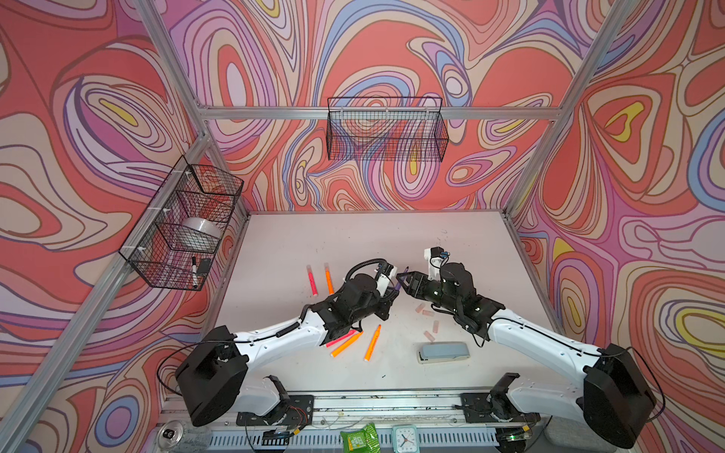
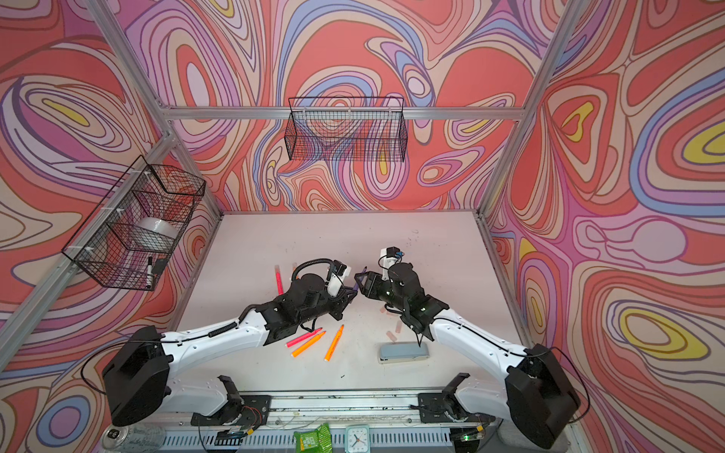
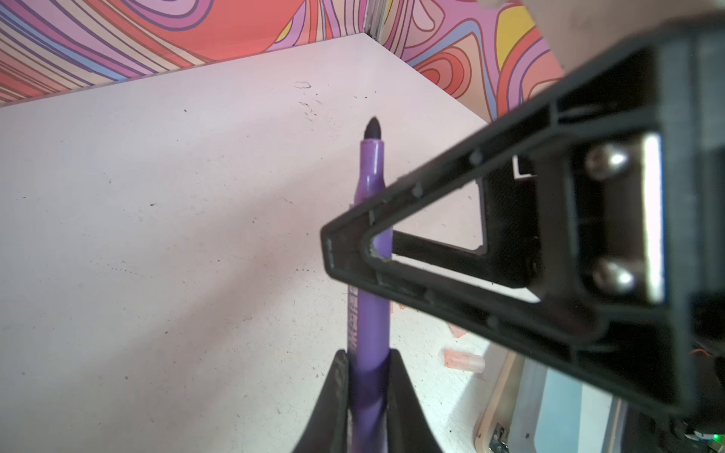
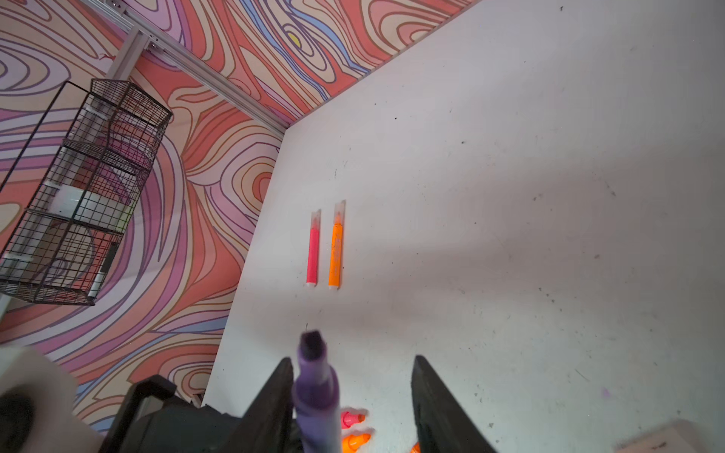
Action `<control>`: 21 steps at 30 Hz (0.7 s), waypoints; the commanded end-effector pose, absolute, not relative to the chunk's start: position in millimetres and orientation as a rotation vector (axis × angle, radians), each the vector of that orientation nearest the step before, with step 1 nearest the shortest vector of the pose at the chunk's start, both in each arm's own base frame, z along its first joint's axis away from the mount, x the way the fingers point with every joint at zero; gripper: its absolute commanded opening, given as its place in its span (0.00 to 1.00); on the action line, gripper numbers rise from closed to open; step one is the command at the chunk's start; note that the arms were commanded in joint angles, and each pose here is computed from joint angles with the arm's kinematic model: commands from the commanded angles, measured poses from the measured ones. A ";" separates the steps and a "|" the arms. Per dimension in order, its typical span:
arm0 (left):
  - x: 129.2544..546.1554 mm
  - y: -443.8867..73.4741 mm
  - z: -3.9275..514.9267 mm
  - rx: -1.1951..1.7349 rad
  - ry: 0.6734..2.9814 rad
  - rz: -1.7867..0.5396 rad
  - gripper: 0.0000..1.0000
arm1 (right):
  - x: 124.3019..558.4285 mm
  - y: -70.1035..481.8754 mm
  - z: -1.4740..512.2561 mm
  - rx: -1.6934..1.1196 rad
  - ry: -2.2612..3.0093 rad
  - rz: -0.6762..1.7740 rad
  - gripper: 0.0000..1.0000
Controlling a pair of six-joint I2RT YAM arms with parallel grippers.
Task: Insert the pens into the pen caps
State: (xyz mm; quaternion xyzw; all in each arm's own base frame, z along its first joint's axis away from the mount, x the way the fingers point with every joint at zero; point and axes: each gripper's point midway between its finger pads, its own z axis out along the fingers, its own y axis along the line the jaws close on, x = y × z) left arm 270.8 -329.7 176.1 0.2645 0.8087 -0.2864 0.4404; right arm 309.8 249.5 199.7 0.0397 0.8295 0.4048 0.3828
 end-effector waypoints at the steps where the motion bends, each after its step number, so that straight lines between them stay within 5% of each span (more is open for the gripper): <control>1: 270.5 -340.5 182.8 0.694 1.979 -0.746 0.00 | 313.2 253.0 211.8 0.082 2.090 1.049 0.46; 8: 270.5 -342.1 180.6 0.700 1.986 -0.750 0.00 | 314.0 256.7 207.0 0.074 2.109 1.056 0.37; 21: 275.9 -336.9 179.4 0.656 1.997 -0.717 0.00 | 312.2 263.5 201.5 0.075 2.124 1.082 0.36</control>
